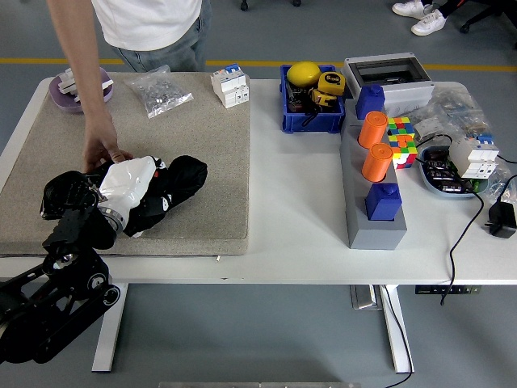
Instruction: Pick the rag up,wipe the panel,place it on the desk
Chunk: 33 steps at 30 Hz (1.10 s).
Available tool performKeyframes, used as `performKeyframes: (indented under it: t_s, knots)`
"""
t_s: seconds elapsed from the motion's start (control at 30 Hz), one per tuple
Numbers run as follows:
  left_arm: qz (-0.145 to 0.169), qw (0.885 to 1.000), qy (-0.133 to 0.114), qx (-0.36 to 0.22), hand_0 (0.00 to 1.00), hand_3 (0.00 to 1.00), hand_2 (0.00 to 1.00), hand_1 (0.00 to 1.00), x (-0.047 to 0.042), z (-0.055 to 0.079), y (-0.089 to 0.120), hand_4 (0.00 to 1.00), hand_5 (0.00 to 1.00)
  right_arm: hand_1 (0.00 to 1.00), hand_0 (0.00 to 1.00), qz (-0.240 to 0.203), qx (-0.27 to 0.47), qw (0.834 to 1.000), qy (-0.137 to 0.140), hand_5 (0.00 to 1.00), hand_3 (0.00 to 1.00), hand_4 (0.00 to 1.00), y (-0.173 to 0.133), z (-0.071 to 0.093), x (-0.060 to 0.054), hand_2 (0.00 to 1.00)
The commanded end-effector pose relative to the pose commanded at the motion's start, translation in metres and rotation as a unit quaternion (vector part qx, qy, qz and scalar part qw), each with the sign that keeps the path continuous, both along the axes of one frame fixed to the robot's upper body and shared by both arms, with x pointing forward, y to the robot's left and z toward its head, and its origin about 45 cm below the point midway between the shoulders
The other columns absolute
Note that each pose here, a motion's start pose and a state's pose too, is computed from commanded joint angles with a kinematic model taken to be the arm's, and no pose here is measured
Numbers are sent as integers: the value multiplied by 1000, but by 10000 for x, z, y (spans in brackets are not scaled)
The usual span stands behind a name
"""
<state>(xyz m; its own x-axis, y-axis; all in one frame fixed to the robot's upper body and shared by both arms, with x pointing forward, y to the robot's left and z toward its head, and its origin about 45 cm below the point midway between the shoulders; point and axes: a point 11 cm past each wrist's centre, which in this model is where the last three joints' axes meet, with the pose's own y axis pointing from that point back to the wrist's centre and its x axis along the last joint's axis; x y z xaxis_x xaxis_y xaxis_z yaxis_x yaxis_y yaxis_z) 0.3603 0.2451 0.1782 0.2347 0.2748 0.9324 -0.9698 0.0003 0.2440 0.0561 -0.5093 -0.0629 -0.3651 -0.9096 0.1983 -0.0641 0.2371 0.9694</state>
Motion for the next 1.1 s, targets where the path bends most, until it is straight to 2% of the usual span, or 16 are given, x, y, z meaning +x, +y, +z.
performKeyframes:
  t_s: [0.23, 0.5, 0.77, 1.1]
  knots:
    - [20, 1000, 1, 2, 224, 482, 503, 161, 15, -26, 120, 167, 2, 722, 781, 2, 0, 1000, 0, 723, 683, 998, 9, -3, 10, 728]
    - [56, 998, 5, 18, 223, 480, 501, 161, 43, -83, 388, 161, 2, 721, 781, 1, 0, 1000, 1, 724, 683, 998, 4, -3, -3, 728]
    - [89, 996, 5, 31, 223, 482, 502, 162, 20, -106, 657, 171, 2, 722, 781, 1, 0, 1000, 1, 724, 683, 998, 6, -4, -5, 728]
    - [126, 991, 1, 49, 223, 482, 501, 164, -22, -59, 995, 172, 2, 721, 781, -1, 0, 1000, 0, 725, 683, 998, 9, -6, -4, 728]
